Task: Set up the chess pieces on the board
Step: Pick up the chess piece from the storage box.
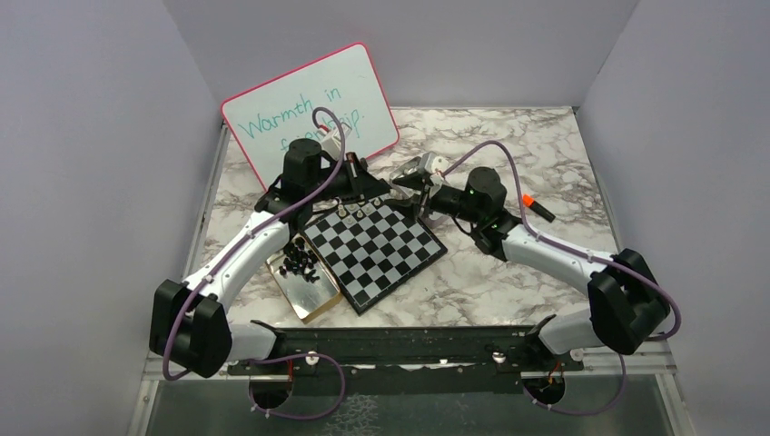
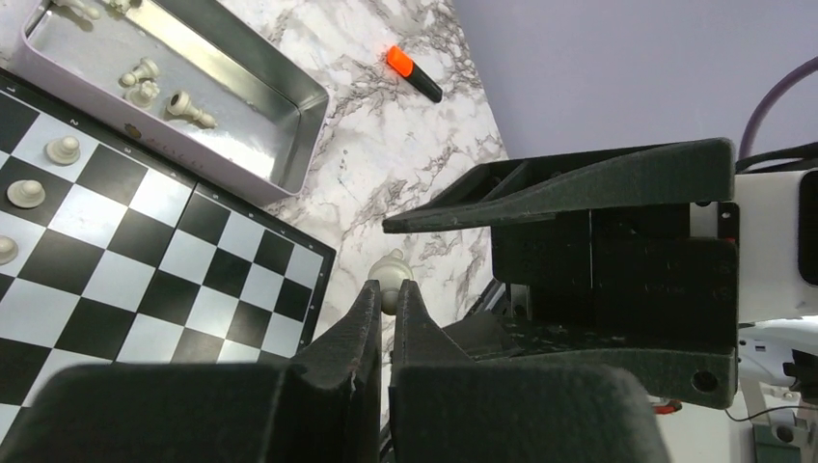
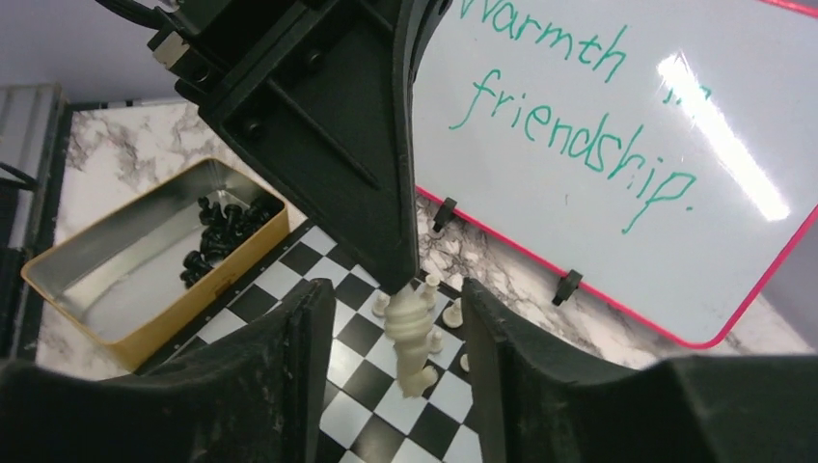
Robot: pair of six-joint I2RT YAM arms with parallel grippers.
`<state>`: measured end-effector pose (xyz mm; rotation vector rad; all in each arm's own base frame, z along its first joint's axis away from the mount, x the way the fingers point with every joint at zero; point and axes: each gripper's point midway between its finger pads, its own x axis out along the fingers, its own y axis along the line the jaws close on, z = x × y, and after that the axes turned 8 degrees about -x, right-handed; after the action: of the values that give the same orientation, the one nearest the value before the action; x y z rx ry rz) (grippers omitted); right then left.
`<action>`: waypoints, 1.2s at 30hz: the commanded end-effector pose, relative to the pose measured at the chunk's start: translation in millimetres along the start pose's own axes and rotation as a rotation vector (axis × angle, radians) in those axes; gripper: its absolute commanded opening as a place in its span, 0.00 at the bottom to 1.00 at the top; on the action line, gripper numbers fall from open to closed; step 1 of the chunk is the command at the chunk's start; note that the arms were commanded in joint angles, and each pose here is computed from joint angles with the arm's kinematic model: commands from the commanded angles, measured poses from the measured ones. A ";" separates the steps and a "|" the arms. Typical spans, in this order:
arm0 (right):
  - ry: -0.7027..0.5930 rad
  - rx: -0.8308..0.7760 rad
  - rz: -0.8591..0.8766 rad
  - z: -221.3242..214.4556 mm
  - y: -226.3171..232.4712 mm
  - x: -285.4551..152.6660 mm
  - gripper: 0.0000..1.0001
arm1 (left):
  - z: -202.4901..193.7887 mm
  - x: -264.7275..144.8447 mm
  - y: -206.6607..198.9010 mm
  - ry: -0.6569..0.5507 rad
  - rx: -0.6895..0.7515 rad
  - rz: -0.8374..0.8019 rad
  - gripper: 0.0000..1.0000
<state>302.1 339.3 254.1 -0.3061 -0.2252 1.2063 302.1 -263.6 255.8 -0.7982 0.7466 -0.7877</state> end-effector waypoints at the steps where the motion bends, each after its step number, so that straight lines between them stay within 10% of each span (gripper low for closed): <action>1: -0.135 0.097 -0.104 34.8 -5.4 -14.9 0.59 | 11.4 -6.8 -16.9 -0.018 -0.017 -0.055 0.00; 6: -0.216 0.118 -0.098 46.3 4.0 -29.2 0.63 | 25.6 -20.4 -30.2 -0.058 -0.071 -0.123 0.00; 19: -0.444 0.107 -0.130 85.1 3.0 -45.2 0.37 | 28.3 -48.2 -65.9 -0.052 -0.218 -0.300 0.00; 36: -0.487 0.157 -0.126 89.6 2.3 -44.4 0.47 | 20.5 -64.8 -85.4 -0.033 -0.219 -0.354 0.00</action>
<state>256.1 304.8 313.7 0.1053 -0.5095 1.1239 273.1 -244.7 340.6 -1.1746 0.7075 -0.9543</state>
